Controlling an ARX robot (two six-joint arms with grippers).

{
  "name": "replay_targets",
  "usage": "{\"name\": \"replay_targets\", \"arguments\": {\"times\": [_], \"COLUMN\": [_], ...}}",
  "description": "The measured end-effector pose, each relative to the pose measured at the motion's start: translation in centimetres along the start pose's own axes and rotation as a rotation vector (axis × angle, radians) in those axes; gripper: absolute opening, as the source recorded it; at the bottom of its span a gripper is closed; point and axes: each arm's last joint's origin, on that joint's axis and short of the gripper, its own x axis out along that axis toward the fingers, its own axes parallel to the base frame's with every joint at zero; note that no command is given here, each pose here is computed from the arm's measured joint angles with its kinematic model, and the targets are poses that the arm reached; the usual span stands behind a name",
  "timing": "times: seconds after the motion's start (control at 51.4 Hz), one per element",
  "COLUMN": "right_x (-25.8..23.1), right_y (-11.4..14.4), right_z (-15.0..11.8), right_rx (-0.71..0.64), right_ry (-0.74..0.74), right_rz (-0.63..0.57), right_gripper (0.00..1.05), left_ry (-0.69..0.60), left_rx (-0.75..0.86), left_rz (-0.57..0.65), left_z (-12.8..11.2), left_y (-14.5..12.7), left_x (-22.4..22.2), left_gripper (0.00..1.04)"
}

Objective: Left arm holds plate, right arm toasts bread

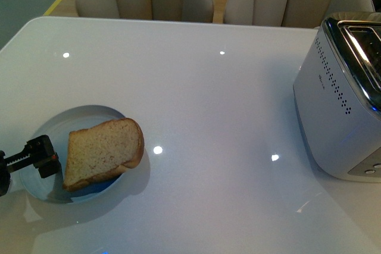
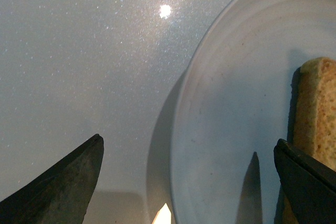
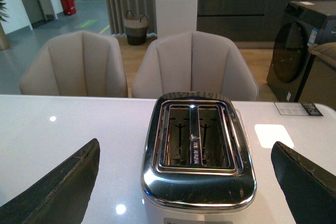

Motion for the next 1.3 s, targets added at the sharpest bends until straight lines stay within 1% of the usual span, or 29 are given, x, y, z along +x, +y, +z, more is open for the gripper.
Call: {"name": "replay_targets", "arguments": {"times": [0.234, 0.448, 0.506, 0.545, 0.603, 0.662, 0.72, 0.876, 0.915, 0.934, 0.993, 1.129, 1.187, 1.304], "right_x": [0.0, 0.0, 0.0, 0.0, 0.0, 0.0, 0.0, 0.0, 0.0, 0.0, 0.0, 0.0, 0.0, 0.0], "right_y": [0.0, 0.0, 0.0, 0.0, 0.0, 0.0, 0.0, 0.0, 0.0, 0.0, 0.0, 0.0, 0.0, 0.0], "right_z": [0.0, 0.0, 0.0, 0.0, 0.0, 0.0, 0.0, 0.0, 0.0, 0.0, 0.0, 0.0, 0.0, 0.0], "right_rx": [0.000, 0.000, 0.000, 0.000, 0.000, 0.000, 0.000, 0.000, 0.000, 0.000, 0.000, 0.000, 0.000, 0.000], "right_ry": [0.000, 0.000, 0.000, 0.000, 0.000, 0.000, 0.000, 0.000, 0.000, 0.000, 0.000, 0.000, 0.000, 0.000], "right_rz": [0.000, 0.000, 0.000, 0.000, 0.000, 0.000, 0.000, 0.000, 0.000, 0.000, 0.000, 0.000, 0.000, 0.000], "right_gripper": [0.96, 0.96, 0.96, 0.96, 0.96, 0.96, 0.96, 0.96, 0.96, 0.96, 0.96, 0.96, 0.96, 0.96], "left_ry": [-0.013, -0.013, -0.014, -0.012, -0.012, -0.009, -0.008, 0.003, 0.007, 0.007, 0.018, 0.028, 0.032, 0.038], "left_rx": [0.016, 0.040, 0.048, 0.049, 0.050, 0.051, 0.051, 0.046, 0.045, 0.044, 0.034, 0.006, -0.016, -0.069], "left_rz": [-0.007, -0.006, -0.008, -0.009, -0.011, -0.016, -0.022, -0.042, -0.045, -0.046, -0.057, -0.078, -0.089, -0.107], "left_z": [0.9, 1.2, 1.3, 1.3, 1.3, 1.3, 1.3, 1.2, 1.1, 1.1, 1.0, 1.0, 1.0, 0.9], "left_y": [-0.2, -0.5, -0.6, -0.6, -0.7, -0.7, -0.8, -0.9, -0.9, -0.9, -0.9, -0.9, -0.9, -0.8], "left_x": [1.0, 1.4, 1.5, 1.5, 1.6, 1.6, 1.6, 1.6, 1.6, 1.6, 1.6, 1.6, 1.6, 1.5], "left_gripper": [0.97, 0.97, 0.96, 0.92, 0.82, 0.75, 0.70, 0.49, 0.42, 0.40, 0.26, 0.08, 0.03, 0.03]}}
